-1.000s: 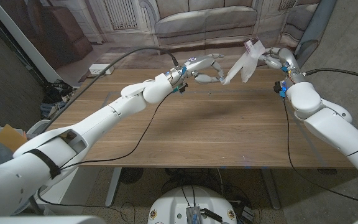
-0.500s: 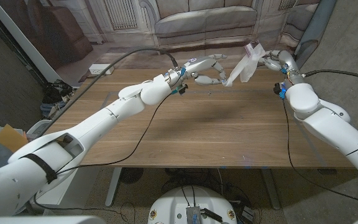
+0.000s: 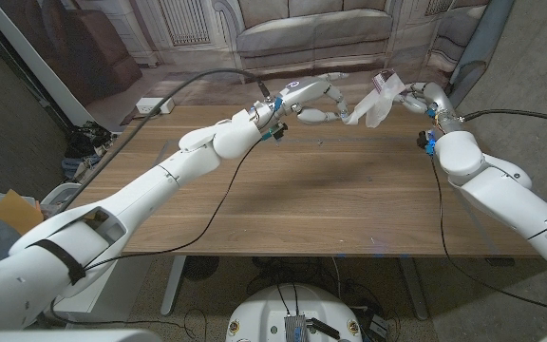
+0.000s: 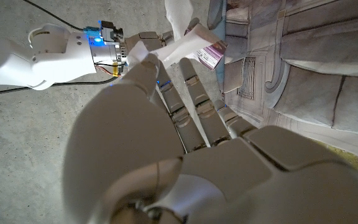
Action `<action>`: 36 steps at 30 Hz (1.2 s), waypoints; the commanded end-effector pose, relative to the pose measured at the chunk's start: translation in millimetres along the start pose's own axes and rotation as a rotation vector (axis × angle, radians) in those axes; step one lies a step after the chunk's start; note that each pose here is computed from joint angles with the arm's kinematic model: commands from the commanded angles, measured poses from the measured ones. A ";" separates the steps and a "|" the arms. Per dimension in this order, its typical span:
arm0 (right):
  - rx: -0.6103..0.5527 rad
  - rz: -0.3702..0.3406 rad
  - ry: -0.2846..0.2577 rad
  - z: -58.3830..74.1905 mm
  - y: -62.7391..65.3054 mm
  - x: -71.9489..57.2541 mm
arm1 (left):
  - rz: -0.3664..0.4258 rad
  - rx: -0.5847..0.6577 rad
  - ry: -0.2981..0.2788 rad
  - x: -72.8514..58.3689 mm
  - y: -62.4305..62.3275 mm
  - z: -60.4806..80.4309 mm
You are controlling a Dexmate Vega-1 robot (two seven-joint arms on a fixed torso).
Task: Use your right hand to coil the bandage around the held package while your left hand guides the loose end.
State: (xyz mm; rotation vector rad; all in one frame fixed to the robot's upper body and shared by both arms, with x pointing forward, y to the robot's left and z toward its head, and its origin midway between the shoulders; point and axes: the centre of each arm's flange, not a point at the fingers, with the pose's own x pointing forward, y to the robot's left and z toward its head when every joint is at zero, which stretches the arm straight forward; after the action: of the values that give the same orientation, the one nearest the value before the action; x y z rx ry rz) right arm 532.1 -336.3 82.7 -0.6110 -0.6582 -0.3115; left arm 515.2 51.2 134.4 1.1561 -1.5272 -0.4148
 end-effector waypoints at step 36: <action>-0.143 0.130 -0.086 3.2 61.2 -24.6 | 0.049 0.039 0.048 109.6 57.9 4.8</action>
State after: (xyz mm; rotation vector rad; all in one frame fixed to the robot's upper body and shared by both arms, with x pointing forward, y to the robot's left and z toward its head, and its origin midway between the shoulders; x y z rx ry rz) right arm 535.2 -292.0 54.5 -0.7909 -0.6926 -0.2461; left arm 501.5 -6.2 211.1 1.2105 -1.5460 -0.3343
